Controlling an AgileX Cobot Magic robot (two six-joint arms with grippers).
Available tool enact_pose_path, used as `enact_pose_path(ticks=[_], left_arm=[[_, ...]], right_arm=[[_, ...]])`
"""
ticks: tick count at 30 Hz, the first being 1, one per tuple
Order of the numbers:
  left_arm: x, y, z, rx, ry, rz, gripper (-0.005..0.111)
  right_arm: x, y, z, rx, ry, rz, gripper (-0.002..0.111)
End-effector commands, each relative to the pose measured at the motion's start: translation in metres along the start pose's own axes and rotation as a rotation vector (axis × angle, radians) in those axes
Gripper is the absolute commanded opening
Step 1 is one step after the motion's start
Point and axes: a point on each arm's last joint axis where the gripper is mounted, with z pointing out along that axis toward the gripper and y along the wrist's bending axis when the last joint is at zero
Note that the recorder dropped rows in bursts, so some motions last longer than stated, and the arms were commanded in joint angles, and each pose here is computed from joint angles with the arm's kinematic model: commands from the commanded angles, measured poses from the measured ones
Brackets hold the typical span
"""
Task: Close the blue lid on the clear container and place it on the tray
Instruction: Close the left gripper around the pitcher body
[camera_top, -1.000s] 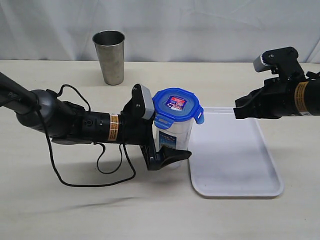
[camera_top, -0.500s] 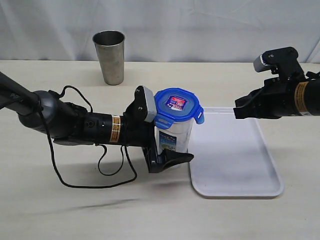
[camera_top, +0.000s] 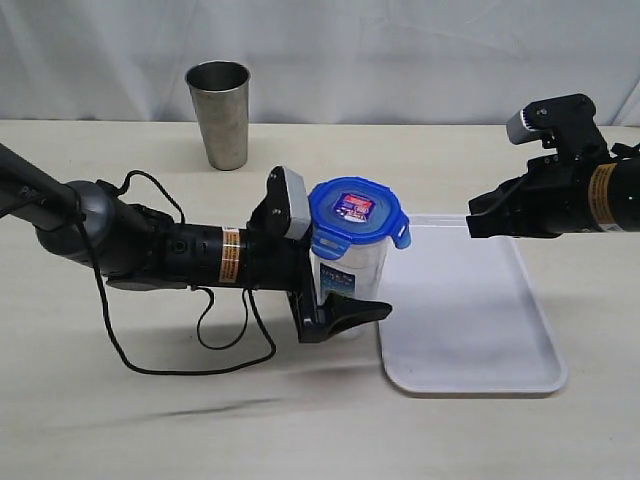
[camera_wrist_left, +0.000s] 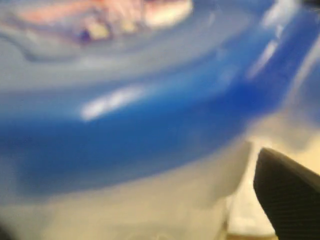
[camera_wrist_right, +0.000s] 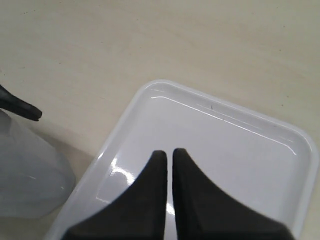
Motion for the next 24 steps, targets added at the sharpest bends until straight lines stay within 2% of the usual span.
enact_pose_path(ticks=[1,8,13,24], left_arm=[[0.0044,0.0072,0.001,-0.075,0.056,-0.032,0.105],[0.0053,0.0094,0.0008,-0.101,0.063,-0.08,0.105],[0.0054,0.0113,0.0006,-0.125,0.057,-0.187,0.105],[0.0068,0.0112,0.0004,-0.127,0.07,-0.221,0.105]], right_arm=[[-0.0008,0.0,-0.0022,0.0,-0.006,-0.001,0.004],[-0.0008,0.0,-0.0022,0.0,-0.006,-0.001,0.004],[-0.0008,0.0,-0.0022,0.0,-0.006,-0.001,0.004],[-0.0008,0.0,-0.0022,0.0,-0.006,-0.001,0.004]])
